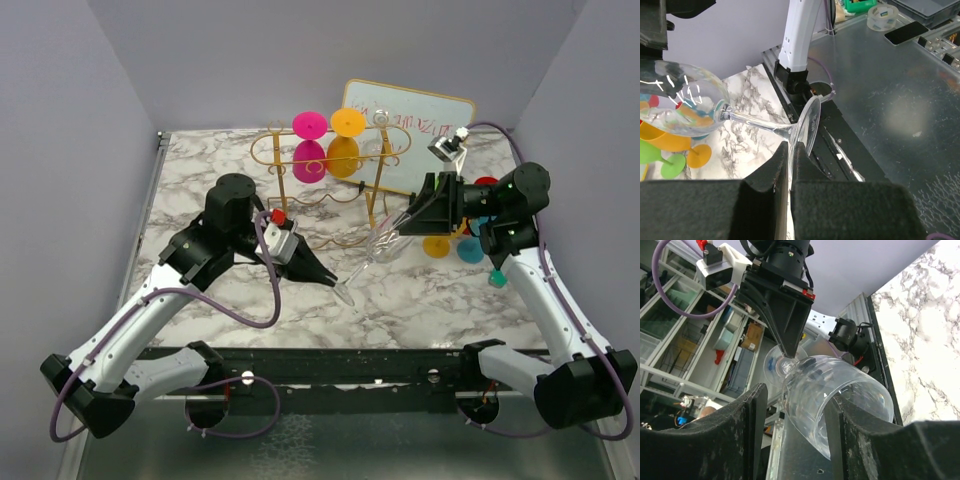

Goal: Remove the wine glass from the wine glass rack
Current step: Place the wine glass at the center of the board.

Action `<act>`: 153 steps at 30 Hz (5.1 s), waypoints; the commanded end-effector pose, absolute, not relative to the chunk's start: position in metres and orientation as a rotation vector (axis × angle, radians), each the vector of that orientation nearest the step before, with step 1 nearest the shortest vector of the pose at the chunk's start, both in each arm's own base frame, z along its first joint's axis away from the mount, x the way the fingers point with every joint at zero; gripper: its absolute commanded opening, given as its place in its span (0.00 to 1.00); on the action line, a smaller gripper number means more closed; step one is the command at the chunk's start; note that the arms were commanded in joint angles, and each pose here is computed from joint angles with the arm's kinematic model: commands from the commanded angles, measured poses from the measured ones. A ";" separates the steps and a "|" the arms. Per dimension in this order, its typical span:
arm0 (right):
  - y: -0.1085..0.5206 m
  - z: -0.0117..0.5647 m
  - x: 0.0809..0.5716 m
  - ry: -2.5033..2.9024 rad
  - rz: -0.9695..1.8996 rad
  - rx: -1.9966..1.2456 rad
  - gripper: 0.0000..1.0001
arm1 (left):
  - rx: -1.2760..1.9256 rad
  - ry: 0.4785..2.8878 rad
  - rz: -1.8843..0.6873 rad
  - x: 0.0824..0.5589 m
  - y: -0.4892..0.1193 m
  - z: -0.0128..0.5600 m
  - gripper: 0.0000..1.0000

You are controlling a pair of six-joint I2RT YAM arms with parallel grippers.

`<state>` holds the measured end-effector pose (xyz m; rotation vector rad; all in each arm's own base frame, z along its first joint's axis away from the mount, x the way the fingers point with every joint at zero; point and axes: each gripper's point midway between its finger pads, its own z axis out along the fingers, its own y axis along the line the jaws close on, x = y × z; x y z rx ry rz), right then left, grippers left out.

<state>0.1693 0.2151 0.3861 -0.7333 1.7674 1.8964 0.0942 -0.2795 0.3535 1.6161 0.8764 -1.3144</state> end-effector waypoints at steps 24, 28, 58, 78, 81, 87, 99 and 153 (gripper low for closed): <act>0.225 0.395 0.166 1.824 1.899 -0.686 0.00 | 1.518 1.051 -1.138 0.153 -0.281 0.336 0.33; 0.227 0.391 0.173 1.833 1.870 -0.659 0.00 | 1.503 1.073 -1.129 0.152 -0.278 0.334 0.49; 0.152 0.266 0.233 2.417 0.806 -0.288 0.00 | 0.894 1.386 -0.885 0.212 -0.249 0.395 0.99; 0.122 0.249 0.240 2.458 0.363 -0.251 0.00 | 0.611 1.534 -0.783 0.235 -0.222 0.417 0.99; 0.130 0.235 0.234 2.513 0.302 -0.289 0.00 | 0.569 1.535 -0.750 0.240 -0.216 0.420 0.99; 0.181 0.231 0.225 2.462 0.393 -0.416 0.00 | 0.471 1.555 -0.694 0.250 -0.203 0.423 0.99; 0.266 0.220 0.207 2.322 0.338 -0.717 0.00 | 0.149 1.717 -0.311 0.282 -0.133 0.404 0.99; 0.343 0.253 0.207 2.148 0.573 -0.810 0.51 | 0.014 1.730 -0.242 0.291 -0.087 0.406 0.99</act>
